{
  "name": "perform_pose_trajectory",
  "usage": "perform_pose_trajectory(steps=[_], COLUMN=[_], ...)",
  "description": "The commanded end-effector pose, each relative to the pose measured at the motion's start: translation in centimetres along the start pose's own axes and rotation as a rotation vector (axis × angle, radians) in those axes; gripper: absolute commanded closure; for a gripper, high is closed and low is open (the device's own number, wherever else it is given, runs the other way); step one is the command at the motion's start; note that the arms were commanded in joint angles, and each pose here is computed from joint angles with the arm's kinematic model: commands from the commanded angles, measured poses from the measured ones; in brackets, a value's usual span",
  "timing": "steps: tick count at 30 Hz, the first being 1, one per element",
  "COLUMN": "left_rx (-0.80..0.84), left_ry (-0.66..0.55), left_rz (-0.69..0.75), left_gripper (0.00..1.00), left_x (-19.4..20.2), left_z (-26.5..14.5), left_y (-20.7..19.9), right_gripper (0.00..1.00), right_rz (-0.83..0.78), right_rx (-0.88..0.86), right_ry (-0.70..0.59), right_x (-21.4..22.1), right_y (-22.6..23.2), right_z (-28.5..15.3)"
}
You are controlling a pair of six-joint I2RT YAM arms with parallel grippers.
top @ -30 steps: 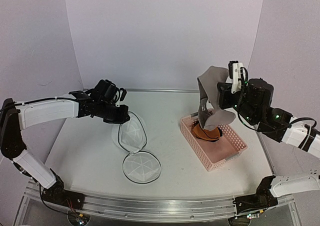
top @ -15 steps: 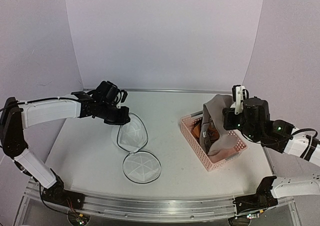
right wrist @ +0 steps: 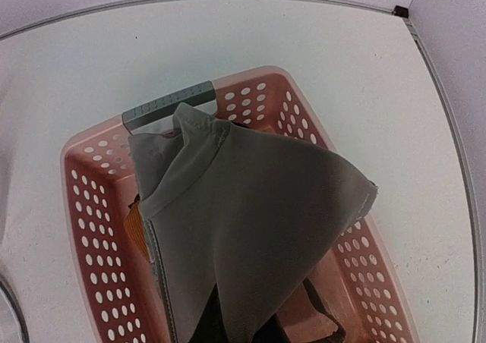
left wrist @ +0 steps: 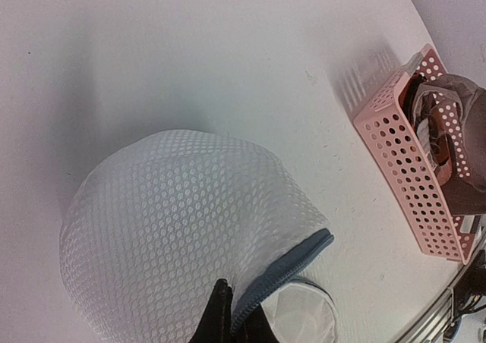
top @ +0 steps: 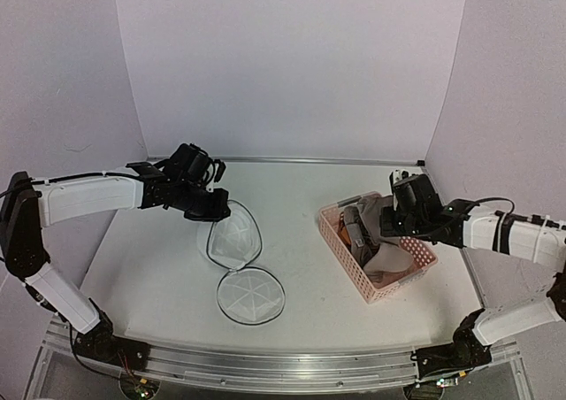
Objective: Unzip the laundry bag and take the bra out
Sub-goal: Place the laundry bag in the bin, then pass from the left arm to the right
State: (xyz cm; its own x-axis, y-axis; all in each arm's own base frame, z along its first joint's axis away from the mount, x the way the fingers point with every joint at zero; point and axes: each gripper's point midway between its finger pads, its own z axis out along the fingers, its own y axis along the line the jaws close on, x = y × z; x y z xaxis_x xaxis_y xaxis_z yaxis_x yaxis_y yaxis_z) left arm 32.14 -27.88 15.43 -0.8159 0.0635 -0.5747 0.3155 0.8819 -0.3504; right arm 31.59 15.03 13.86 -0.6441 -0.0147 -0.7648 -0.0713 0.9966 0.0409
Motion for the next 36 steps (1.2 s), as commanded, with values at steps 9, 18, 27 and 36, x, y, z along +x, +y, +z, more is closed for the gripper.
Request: perform_pose_trajectory(steps=[9,18,27,36], left_rx=[-0.011,-0.023,-0.027,-0.028], left_ry=[-0.023,-0.019,-0.012,-0.011], left_rz=[0.018,0.023,0.025,0.023], left_gripper=[1.0,1.0,1.0,1.0], left_x=[0.2,0.4,0.3,0.3], left_z=[-1.4,-1.2,-0.7,-0.6], left_y=[0.3,0.6,0.6,0.6], right_gripper=[0.68,0.46,0.36,0.34], right_rz=[0.06,0.076,0.071,0.098], right_rx=[-0.014,0.005,-0.012,-0.139], right_ry=[0.067,-0.042,-0.145,-0.163], right_x=[-1.8,-5.9,-10.2,-11.2], right_y=[0.9,0.5,-0.1,1.6], right_z=[4.5,2.6,-2.2,-4.3])
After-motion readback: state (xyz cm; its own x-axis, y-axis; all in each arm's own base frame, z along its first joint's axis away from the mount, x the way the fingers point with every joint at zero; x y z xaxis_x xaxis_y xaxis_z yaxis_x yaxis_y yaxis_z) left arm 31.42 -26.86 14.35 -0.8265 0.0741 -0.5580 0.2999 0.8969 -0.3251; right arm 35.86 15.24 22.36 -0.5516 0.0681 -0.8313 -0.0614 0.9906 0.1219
